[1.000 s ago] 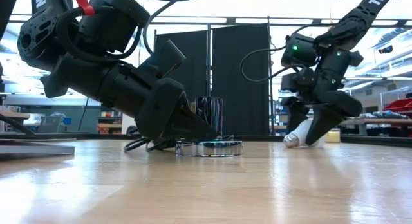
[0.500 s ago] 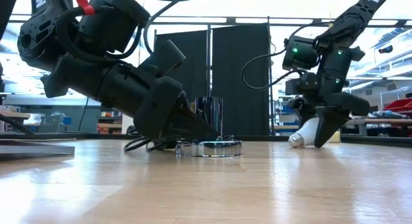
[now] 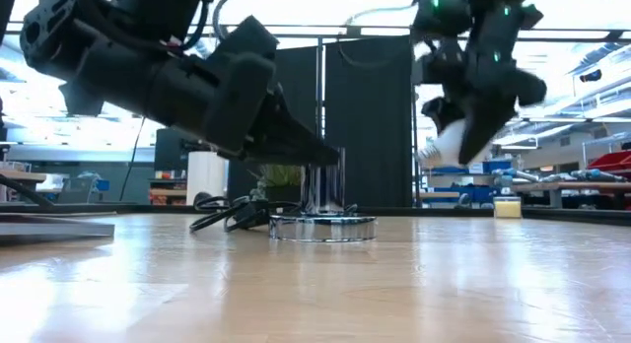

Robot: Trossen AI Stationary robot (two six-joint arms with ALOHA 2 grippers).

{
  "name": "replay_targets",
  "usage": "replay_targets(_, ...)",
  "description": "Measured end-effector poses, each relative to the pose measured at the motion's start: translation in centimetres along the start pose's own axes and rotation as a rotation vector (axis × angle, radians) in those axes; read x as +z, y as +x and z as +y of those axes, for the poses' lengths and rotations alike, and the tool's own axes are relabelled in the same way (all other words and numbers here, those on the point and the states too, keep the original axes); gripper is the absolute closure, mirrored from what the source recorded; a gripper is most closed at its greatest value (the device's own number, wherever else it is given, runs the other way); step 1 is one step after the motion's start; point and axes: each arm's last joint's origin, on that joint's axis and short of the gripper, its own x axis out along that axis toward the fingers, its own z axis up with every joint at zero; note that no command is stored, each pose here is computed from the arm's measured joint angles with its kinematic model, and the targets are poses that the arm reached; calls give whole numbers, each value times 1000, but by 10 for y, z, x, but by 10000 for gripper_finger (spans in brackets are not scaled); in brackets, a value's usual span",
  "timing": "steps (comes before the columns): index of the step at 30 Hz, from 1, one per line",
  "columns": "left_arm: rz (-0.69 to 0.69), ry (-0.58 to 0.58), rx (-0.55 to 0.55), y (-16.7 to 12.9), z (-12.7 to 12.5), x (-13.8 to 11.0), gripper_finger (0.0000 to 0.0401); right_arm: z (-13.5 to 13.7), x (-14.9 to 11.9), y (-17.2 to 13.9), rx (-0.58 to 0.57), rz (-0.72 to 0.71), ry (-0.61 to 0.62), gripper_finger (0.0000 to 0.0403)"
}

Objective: Screw lightbulb
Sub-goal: Insert the white lightbulb into the lamp socket

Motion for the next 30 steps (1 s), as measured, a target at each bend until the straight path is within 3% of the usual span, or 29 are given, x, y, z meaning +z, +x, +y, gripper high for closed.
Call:
replay_targets(10,-82,110,11,-16,-4,26,153,31,35,-30,48,-145,81,120)
replay_targets(17,-123,196,-5,-10,-12,51,153,45,50,-36,144,-281,168,120)
replay_targets(24,-79,269,6,-1,-22,75,153,56,49,-35,196,-258,218,120)
replay_targets(30,-82,295,38,2,-25,89,153,66,53,-17,227,-186,211,120)
